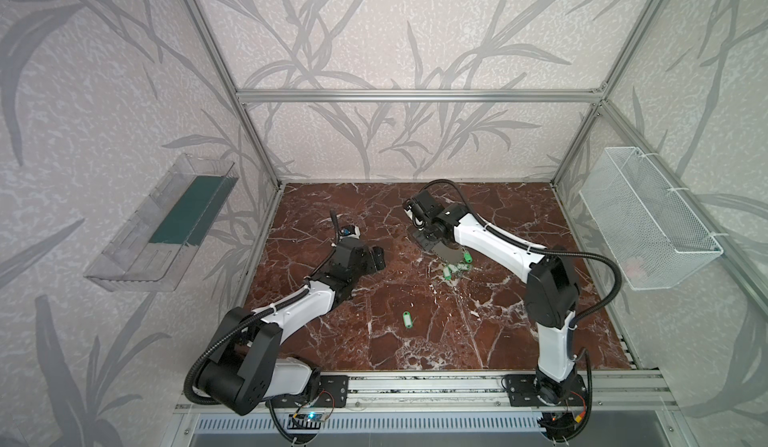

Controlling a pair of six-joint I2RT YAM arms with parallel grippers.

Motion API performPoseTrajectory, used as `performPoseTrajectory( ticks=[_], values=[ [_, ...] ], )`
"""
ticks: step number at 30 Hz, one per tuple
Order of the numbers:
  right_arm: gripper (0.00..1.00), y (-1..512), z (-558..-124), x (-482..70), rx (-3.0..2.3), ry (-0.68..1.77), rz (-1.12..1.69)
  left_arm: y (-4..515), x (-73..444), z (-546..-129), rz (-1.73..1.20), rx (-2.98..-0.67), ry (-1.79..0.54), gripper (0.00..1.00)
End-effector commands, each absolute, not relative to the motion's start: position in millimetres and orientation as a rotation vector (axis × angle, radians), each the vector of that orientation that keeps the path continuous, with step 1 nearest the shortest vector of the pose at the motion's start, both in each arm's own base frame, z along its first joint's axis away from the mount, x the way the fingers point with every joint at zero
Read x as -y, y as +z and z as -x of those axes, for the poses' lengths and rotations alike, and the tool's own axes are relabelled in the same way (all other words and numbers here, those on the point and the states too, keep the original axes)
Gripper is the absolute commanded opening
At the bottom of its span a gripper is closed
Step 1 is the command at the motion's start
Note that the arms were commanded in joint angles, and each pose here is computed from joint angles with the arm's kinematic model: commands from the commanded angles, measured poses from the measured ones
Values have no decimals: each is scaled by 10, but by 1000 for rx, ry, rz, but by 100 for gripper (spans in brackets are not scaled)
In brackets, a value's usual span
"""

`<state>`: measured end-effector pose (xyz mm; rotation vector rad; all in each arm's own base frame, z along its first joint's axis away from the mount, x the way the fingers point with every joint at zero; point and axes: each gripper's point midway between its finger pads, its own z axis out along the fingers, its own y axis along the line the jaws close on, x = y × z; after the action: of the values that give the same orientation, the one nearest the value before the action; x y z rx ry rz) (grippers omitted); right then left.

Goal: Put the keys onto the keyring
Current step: 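Lift the plate with the right gripper, letting the green-tagged keys hang, then raise the plate with the right gripper while the left gripper moves toward it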

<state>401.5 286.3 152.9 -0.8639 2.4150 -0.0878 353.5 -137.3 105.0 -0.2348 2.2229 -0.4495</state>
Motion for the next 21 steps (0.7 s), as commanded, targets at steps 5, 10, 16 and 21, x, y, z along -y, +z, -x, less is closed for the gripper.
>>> performPoseTrajectory(
  ticks=[5, 10, 16, 21],
  values=[
    [0, 2042, -3887, -2767, -2310, 184, 742, 1124, 1438, -3517, 189, -2201, -480, 92],
    [0, 2340, -3772, -2661, -2156, 397, 653, 1217, 1548, -3505, 108, -2172, -513, 91],
    [0, 2801, -3571, -2475, -1916, 633, 556, 1420, 1730, -3484, 27, -2142, -606, 90],
    [0, 3076, -3376, -2445, -1790, 755, 566, 1872, 1978, -3424, -34, -2076, -759, 87]
  ],
)
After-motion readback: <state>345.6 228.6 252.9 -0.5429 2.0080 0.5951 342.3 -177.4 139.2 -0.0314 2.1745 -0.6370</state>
